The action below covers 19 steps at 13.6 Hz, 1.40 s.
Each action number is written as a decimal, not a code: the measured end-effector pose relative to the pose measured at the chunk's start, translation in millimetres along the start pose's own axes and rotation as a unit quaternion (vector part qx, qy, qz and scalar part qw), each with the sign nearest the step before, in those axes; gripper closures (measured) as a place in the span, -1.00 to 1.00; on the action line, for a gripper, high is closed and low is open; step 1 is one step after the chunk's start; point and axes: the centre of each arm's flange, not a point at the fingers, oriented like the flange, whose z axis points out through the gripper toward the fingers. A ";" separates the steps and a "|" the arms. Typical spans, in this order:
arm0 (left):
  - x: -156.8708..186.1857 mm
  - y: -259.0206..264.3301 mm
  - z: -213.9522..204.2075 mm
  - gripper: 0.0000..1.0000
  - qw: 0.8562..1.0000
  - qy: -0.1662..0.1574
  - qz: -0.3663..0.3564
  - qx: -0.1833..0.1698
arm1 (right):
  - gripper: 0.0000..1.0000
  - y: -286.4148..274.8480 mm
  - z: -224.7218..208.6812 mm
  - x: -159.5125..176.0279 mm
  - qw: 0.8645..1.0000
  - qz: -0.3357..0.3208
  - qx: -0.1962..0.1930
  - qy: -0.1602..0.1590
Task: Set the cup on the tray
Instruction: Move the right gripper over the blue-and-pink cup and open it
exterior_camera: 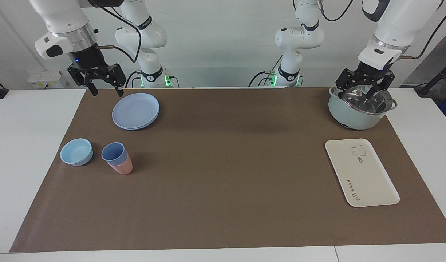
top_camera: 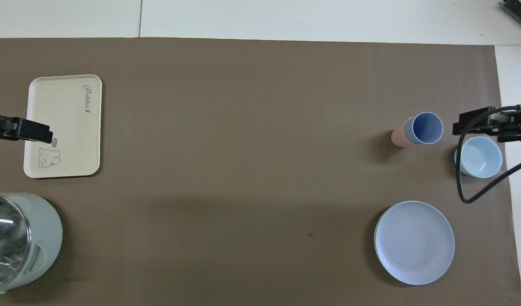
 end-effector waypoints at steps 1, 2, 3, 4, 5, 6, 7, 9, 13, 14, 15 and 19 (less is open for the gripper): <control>0.0 0.0 0.0 -1.00 1.000 0.000 0.000 0.000 | -0.80 12.5 2.7 5.8 0.999 0.040 0.000 0.001; 0.0 0.0 0.0 -1.00 1.000 0.000 0.000 0.000 | -0.80 24.8 6.3 12.4 0.997 0.081 0.001 0.004; 0.0 0.0 0.0 -1.00 1.000 0.000 0.000 0.000 | -0.80 37.5 11.2 19.6 0.993 0.121 0.005 0.007; 0.0 0.0 0.0 -1.00 1.000 0.000 0.000 0.000 | -0.80 50.8 18.8 27.8 0.987 0.158 0.010 0.009; 0.0 0.0 0.0 -1.00 1.000 0.000 0.000 0.000 | -0.80 62.4 27.8 37.5 0.981 0.190 0.014 0.016; 0.0 0.0 0.0 -1.00 1.000 0.000 0.000 0.000 | -0.81 73.3 40.3 49.7 0.974 0.222 0.018 0.027; 0.0 0.0 0.0 -1.00 1.000 0.000 0.000 0.000 | -0.81 83.2 56.6 61.1 0.968 0.249 0.019 0.029; 0.0 0.0 0.0 -1.00 1.000 0.000 0.000 0.000 | -0.81 106.2 97.6 81.5 0.954 0.297 0.020 0.015; 0.0 0.0 0.0 -1.00 1.000 0.000 0.000 0.000 | -0.82 158.2 169.3 104.7 0.922 0.378 0.075 -0.045; 0.0 0.0 0.0 -1.00 1.000 0.000 0.000 0.000 | -0.82 163.6 183.4 107.6 0.918 0.385 0.077 -0.056; 0.0 0.0 0.0 -1.00 1.000 0.000 0.000 0.000 | -0.83 167.8 197.2 111.0 0.914 0.393 0.082 -0.067; 0.0 0.0 0.0 -1.00 1.000 0.000 0.000 0.000 | -0.86 190.1 262.7 122.1 0.894 0.422 0.090 -0.125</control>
